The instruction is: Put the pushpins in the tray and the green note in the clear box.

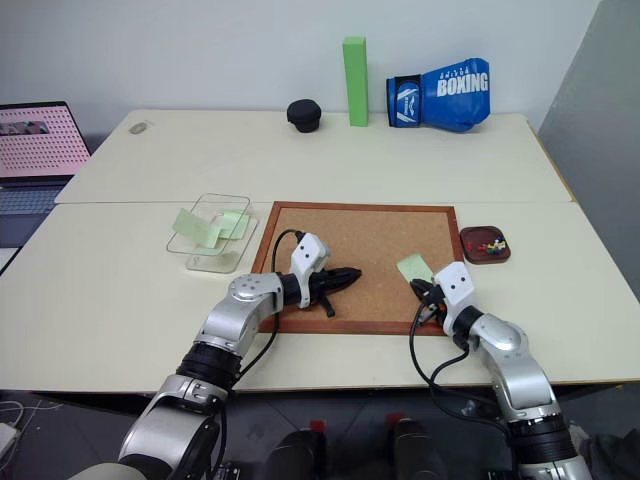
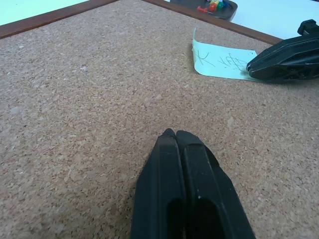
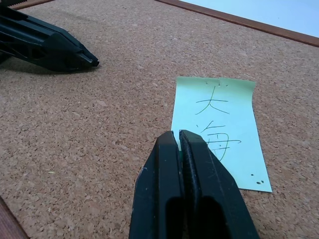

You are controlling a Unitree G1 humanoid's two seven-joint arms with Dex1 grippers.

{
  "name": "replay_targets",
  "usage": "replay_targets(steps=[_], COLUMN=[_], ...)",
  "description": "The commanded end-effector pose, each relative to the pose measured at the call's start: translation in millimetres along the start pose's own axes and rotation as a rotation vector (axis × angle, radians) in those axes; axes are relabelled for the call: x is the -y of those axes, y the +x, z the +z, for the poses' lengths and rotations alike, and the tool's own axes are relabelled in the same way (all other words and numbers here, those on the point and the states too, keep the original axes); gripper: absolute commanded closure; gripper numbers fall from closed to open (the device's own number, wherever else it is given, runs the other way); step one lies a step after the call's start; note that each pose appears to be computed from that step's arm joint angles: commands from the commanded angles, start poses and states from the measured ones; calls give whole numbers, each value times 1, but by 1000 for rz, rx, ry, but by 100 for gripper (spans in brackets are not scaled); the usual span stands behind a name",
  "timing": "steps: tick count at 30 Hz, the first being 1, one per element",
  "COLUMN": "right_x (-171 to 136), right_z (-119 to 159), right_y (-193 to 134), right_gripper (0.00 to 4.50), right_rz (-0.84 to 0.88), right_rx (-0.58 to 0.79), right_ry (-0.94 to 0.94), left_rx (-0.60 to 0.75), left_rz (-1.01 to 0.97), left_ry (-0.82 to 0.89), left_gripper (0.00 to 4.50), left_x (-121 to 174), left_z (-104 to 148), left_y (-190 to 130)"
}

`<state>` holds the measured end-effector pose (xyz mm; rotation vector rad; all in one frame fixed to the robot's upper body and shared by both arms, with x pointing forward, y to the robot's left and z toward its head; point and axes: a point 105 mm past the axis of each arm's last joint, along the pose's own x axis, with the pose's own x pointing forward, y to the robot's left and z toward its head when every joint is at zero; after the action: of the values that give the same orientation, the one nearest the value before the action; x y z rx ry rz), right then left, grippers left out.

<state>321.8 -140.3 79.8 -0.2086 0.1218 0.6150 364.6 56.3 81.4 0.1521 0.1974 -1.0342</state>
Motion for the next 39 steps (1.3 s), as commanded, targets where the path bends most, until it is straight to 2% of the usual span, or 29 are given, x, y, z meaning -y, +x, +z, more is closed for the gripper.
replay_targets(steps=[1, 7, 15, 18, 21, 27, 30, 36, 39], right_x=[4, 0, 0, 3, 6, 11, 12, 10, 5], right_z=[43, 67, 68, 69, 71, 79, 83, 94, 101], right_y=[-5, -7, -7, -8, -9, -9, -9, -8, -7], right_gripper=[447, 447, 447, 447, 450, 450, 450, 450, 450], right_rz=[-24, -10, -13, -17, -23, -41, -45, -46, -31], right_rx=[125, 174, 169, 165, 170, 198, 210, 247, 274], right_ry=[-89, -129, -129, -160, -174, -197, -201, -213, -212], left_rx=[-23, -25, -17, 52, 177, 281, 294, 267, 299], left_rz=[-17, -19, -23, 9, 18, -63, -124, -167, -221], left_ry=[-16, -18, -20, -83, -332, -725, -858, -1201, -1304], left_gripper=[450, 450, 450, 450, 404, 285, 227, 100, 100], left_x=[7, 9, 11, 4, -1, 2, 9, 27, 37], left_z=[-9, -12, -9, 3, 22, 46, 53, 45, 54], left_y=[2, 3, 6, 3, -1, -18, -24, -20, -11])
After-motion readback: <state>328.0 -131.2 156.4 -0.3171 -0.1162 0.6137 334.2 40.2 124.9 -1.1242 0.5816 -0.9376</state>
